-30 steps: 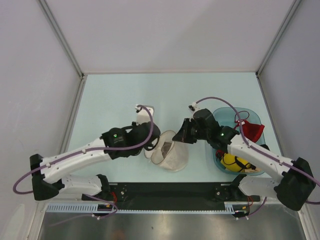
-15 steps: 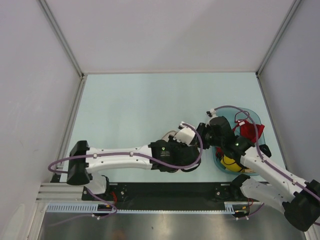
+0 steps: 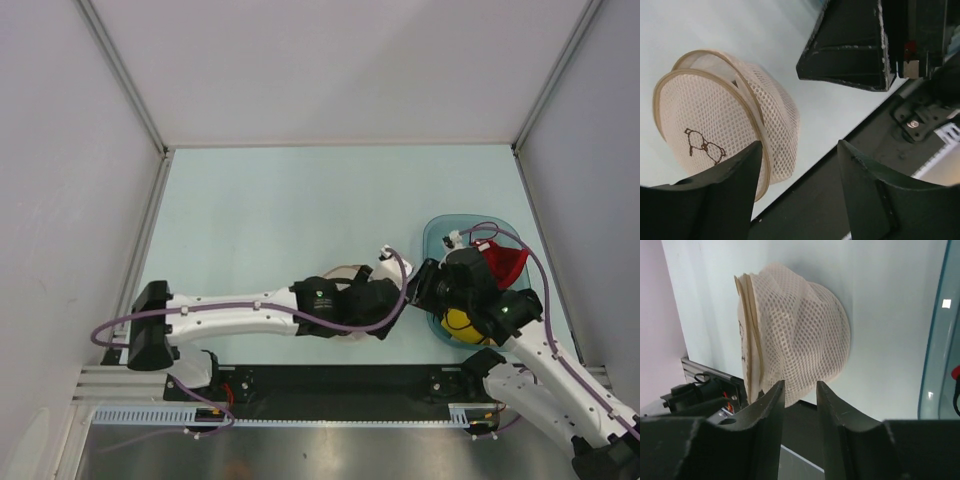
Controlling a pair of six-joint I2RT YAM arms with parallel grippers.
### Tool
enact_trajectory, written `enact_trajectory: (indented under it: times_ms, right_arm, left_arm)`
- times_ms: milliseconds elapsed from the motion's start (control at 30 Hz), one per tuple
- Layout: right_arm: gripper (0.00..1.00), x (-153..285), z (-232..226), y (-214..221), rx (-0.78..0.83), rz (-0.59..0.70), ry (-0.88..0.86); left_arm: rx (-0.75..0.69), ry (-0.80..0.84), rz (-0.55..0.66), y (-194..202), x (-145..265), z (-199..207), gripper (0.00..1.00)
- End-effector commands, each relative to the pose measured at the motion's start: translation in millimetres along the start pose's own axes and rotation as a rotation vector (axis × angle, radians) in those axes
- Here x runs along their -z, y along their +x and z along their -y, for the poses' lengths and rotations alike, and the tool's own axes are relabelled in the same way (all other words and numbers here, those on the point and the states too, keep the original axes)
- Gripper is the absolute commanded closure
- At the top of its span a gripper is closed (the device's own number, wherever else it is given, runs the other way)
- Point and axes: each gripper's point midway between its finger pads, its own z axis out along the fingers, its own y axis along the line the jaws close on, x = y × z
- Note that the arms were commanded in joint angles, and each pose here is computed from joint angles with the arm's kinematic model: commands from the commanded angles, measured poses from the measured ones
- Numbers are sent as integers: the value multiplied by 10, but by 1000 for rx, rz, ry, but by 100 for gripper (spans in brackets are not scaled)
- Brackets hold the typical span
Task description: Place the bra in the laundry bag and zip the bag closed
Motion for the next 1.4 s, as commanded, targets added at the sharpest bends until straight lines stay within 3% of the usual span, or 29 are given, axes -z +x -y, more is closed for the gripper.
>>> enact_trajectory:
  times_ms: [0, 100, 167, 300, 333, 400, 433, 467, 533, 633, 700, 867, 933, 967, 1033, 1067, 1133, 1167, 1367]
  right_arm:
    - [60, 130, 39, 253, 58, -92, -1]
    - [56, 116, 8, 537, 116, -186, -10]
    - [55, 58, 6, 705, 111, -215, -6]
    - [57, -74, -75, 1138, 110, -261, -53]
    - [57, -64, -118, 1332, 138, -301, -87]
    - [59, -239, -174, 1476, 100, -278, -120]
    - [60, -239, -220, 1631, 116, -299, -146]
    - [61, -335, -304, 1593, 89, -234, -167]
    - [68, -475, -266, 1685, 94, -198, -131]
    - [73, -651, -343, 1714, 74, -128, -128]
    - [76, -729, -385, 1707, 35, -92, -132]
    - [77, -839, -177, 1597, -18, -38, -73]
    - [77, -830, -73, 1507, -39, -15, -62]
    - [77, -863, -21, 1391, -57, 8, -51]
    - [76, -875, 80, 1309, -41, 3, -50]
    - [76, -869, 83, 1230, -43, 9, -64]
    - [76, -917, 152, 1008, -36, 16, -66]
    - [76, -923, 146, 933, -30, 15, -76]
    - [75, -989, 58, 223, 28, 44, -97]
  left_arm:
    - [70, 310, 115, -461, 488, 118, 32]
    - [138, 451, 160, -625, 723, -128, 30]
    - [197, 448, 189, -696, 698, -552, 29]
    - [238, 509, 146, -673, 445, -1187, 21]
    - [220, 568, 119, -655, 415, -1184, 20]
    - [288, 544, 50, -641, 59, -1435, 12]
    - [342, 529, 26, -645, -62, -1521, 15]
    - [401, 528, -52, -526, -359, -1593, 17]
    - [477, 440, -62, -592, -677, -1881, 25]
    - [527, 380, -161, -531, -1190, -2055, 38]
    - [543, 383, -218, -471, -1502, -2086, 41]
    - [589, 392, -310, -200, -1794, -2015, 57]
    - [632, 370, -335, 2, -1705, -1951, 60]
    - [660, 378, -348, 297, -1704, -1861, 61]
    - [727, 358, -273, 285, -1475, -1830, 61]
    - [755, 333, -288, 593, -1419, -1809, 61]
    - [789, 323, -231, 605, -1220, -1788, 60]
    - [803, 314, -250, 840, -1179, -1737, 60]
    - [849, 356, -239, 1109, -874, -1480, 59]
